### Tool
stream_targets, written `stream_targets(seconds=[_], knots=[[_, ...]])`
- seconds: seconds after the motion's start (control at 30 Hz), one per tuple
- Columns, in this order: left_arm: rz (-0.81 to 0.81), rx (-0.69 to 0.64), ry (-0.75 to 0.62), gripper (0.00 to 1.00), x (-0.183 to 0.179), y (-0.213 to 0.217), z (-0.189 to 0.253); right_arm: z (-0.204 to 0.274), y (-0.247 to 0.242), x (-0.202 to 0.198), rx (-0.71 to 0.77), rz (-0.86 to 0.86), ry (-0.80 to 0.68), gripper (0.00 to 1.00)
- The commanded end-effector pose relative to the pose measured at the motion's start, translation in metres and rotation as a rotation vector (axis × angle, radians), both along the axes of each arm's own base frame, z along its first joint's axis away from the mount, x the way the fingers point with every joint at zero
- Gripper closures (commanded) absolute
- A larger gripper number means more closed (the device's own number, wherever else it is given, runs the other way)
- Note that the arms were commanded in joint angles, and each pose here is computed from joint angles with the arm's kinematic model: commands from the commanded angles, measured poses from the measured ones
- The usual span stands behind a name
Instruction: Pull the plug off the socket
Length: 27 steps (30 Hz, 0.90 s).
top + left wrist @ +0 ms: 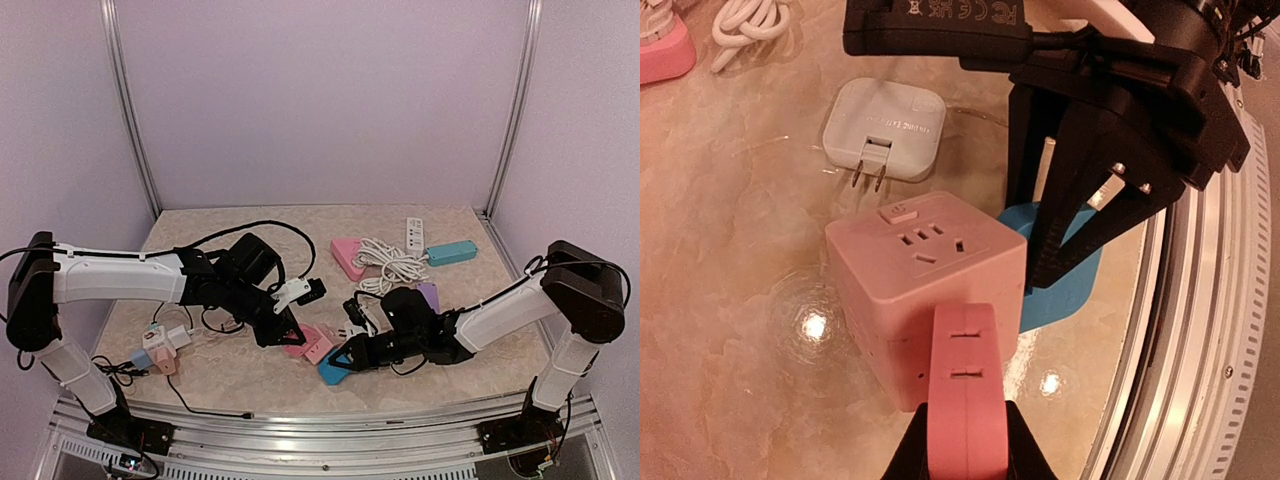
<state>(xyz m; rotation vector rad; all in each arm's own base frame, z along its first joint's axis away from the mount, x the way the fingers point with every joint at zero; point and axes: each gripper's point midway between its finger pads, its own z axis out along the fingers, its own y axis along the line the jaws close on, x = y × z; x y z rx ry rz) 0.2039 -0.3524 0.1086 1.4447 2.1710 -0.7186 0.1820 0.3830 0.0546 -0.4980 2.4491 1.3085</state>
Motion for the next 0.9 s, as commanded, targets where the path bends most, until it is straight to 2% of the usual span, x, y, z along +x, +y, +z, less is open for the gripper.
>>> stream_targets(seconds=[0.0, 0.43, 0.87], knots=[[0.005, -0.015, -0.013, 1.0, 0.006, -0.004, 0.008, 0.004, -0.003, 0.005, -0.007, -0.026, 0.028, 1.0], [0.018, -0.005, -0.019, 1.0, 0.01, -0.003, 0.006, 0.009, -0.01, 0.0, -0.08, 0.054, -0.111, 1.0], [0.019, -0.002, -0.016, 1.0, 0.01, -0.002, 0.005, -0.006, -0.006, -0.021, -0.141, 0.18, -0.133, 1.0]])
